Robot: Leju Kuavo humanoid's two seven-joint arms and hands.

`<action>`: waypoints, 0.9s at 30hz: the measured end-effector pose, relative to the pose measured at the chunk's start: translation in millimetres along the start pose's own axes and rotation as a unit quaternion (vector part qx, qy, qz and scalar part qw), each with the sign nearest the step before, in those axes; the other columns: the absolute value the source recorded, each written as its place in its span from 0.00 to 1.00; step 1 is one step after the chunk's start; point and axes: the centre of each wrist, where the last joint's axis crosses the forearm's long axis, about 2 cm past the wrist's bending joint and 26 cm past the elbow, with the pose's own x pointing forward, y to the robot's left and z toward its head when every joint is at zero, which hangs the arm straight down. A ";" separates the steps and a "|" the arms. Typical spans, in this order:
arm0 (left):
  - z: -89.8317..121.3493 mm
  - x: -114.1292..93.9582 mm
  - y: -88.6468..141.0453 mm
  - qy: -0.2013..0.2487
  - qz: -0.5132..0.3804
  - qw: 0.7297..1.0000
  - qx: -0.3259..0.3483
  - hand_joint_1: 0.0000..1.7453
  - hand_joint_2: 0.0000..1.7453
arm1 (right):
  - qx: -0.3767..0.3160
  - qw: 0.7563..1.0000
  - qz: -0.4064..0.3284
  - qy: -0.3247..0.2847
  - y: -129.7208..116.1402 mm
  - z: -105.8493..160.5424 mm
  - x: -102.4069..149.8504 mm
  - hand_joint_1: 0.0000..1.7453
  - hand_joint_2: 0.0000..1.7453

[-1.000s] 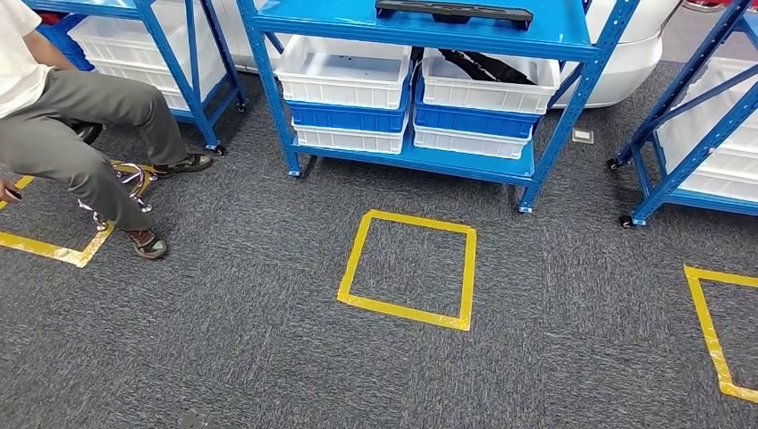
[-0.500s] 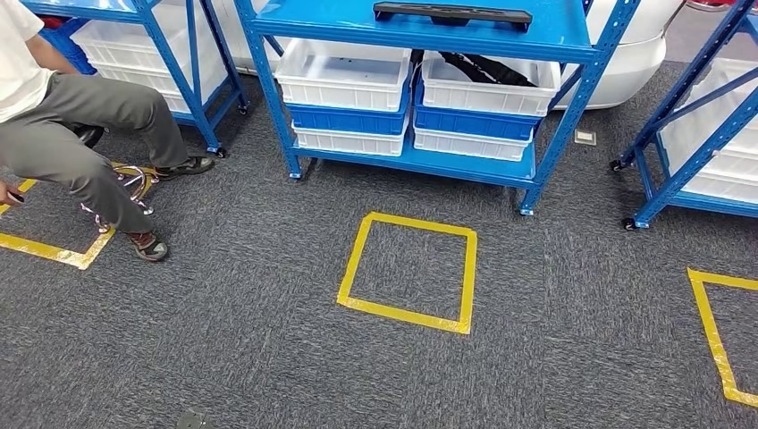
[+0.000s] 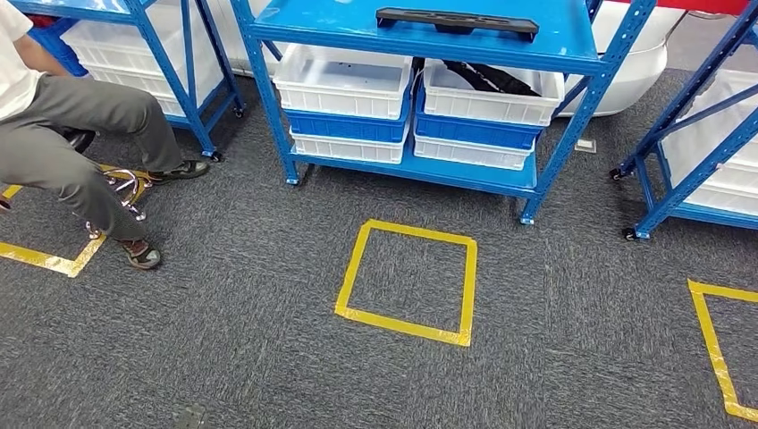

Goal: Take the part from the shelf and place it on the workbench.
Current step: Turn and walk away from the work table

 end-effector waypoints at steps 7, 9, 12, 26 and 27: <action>3.1 2.4 -16.1 0.001 0.000 1.000 0.000 0.00 0.00 | -0.002 1.000 0.002 0.001 -1.1 -0.2 -1.1 0.00 1.00; 4.2 2.0 -20.3 0.002 0.000 1.000 -0.003 0.00 0.00 | -0.003 1.000 0.003 0.003 -0.8 -0.3 -3.5 0.00 1.00; 5.0 2.3 -23.7 0.003 0.001 1.000 -0.006 0.00 0.00 | -0.005 1.000 0.003 0.004 -2.0 -0.5 -4.2 0.00 1.00; 4.6 2.9 -22.7 0.008 0.001 1.000 0.002 0.00 0.00 | -0.002 1.000 0.004 0.003 1.7 0.0 -3.4 0.00 1.00; 4.5 3.3 -22.7 0.009 0.002 1.000 0.002 0.00 0.00 | -0.003 1.000 0.005 0.002 0.8 -0.1 -2.5 0.00 1.00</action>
